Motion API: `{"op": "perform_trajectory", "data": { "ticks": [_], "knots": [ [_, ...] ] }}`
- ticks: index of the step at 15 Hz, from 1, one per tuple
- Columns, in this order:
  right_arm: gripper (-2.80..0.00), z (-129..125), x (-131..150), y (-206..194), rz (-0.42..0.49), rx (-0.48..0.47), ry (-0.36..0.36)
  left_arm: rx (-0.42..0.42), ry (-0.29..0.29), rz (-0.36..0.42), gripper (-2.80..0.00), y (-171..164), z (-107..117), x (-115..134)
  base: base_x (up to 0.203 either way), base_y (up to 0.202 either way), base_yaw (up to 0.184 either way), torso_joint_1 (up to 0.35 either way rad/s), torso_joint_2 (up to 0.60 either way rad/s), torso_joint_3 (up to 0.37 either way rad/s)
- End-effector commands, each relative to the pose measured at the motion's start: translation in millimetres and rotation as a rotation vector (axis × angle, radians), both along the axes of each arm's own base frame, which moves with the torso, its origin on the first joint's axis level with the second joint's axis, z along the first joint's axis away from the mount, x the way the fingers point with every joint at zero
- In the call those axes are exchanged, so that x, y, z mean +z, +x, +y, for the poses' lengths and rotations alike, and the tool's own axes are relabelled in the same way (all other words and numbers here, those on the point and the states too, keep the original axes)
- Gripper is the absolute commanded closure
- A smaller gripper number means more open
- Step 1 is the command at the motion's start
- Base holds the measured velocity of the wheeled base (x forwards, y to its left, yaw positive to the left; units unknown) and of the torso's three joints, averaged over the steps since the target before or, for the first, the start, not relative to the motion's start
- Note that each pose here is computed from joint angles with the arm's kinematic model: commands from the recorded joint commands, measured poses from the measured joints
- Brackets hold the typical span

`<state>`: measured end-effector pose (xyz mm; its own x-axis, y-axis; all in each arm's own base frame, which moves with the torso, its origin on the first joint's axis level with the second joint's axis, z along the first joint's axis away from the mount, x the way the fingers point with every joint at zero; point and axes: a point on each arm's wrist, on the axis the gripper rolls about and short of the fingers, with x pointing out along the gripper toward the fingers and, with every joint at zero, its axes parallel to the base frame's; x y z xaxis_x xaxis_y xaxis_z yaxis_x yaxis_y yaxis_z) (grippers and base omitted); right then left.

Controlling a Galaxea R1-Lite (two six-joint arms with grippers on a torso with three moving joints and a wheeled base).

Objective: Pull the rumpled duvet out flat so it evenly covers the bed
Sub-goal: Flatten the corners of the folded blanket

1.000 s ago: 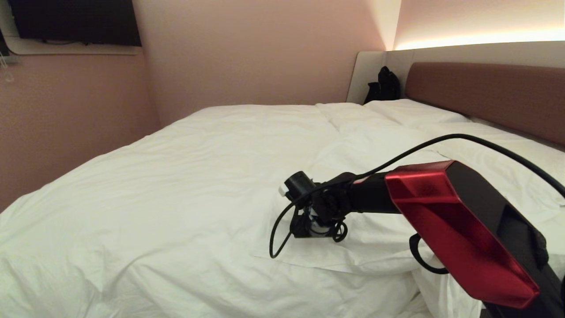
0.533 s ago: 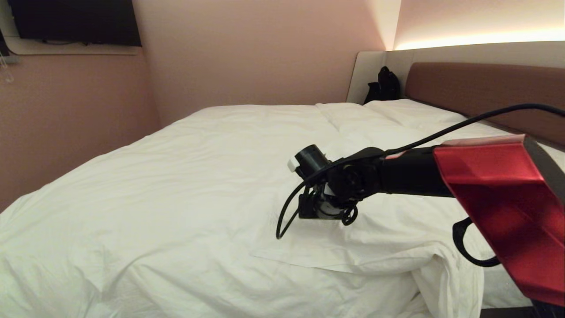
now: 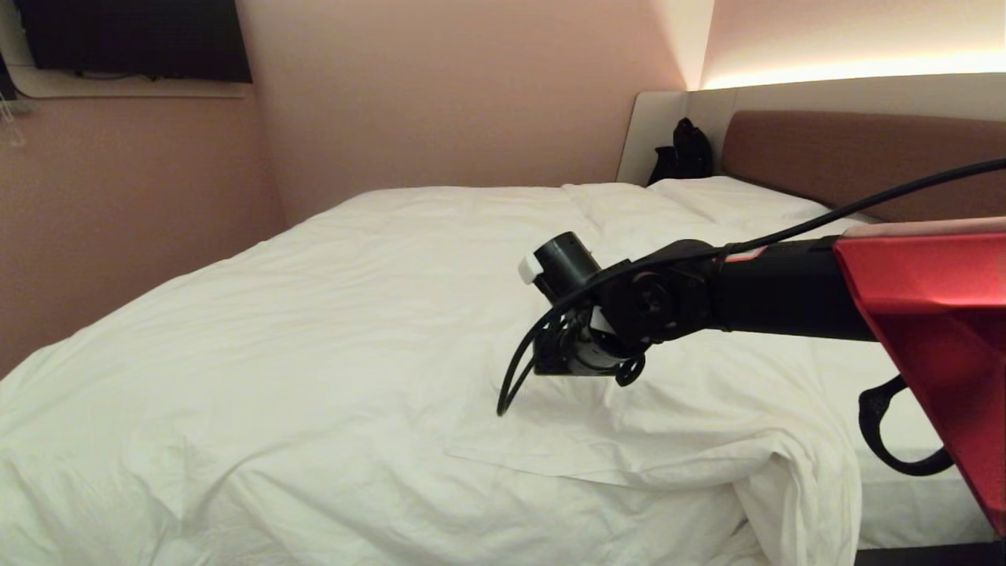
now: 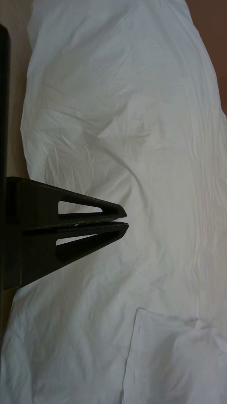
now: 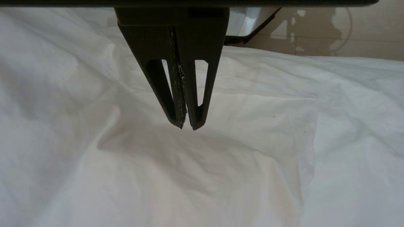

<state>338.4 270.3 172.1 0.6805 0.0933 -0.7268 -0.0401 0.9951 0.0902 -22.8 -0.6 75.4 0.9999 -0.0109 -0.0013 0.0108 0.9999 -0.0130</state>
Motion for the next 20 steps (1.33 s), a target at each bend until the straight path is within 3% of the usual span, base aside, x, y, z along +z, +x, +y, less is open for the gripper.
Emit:
{"op": "perform_trajectory", "data": {
  "ticks": [1, 3, 4, 13, 20],
  "knots": [
    [0.0, 6.6, -11.1, 6.2, -0.013, 0.036, -0.028, 0.0, -0.001, 0.0, 0.0, 0.0, 0.0, -0.1, 0.0, 0.0, 0.0, 0.0, 0.0, 0.0],
    [0.0, 11.2, -18.3, 12.8, -0.04, 0.054, -0.025, 0.0, -0.001, 0.0, 0.0, 0.0, 0.0, -0.1, 0.0, 0.0, 0.0, 0.0, 0.0, 0.0],
    [-2.8, 12.5, -20.6, 14.5, -0.044, 0.059, -0.025, 0.0, -0.001, 0.0, 0.0, 0.0, 0.0, -0.1, 0.0, 0.0, 0.0, 0.0, 0.0, 0.0],
    [-2.8, 13.5, -49.6, 30.5, -0.015, 0.051, -0.053, 0.0, -0.001, 0.0, 0.0, 0.0, 0.0, -0.1, 0.0, 0.0, 0.0, 0.0, 0.0, 0.0],
    [-2.8, 5.2, -79.1, 62.6, 0.012, 0.062, 0.033, 0.0, -0.001, -0.001, 0.0, -0.1, 0.0, 0.3, 0.0, 0.0, 0.0, 0.0, 0.0, 0.0]
  ]
}}
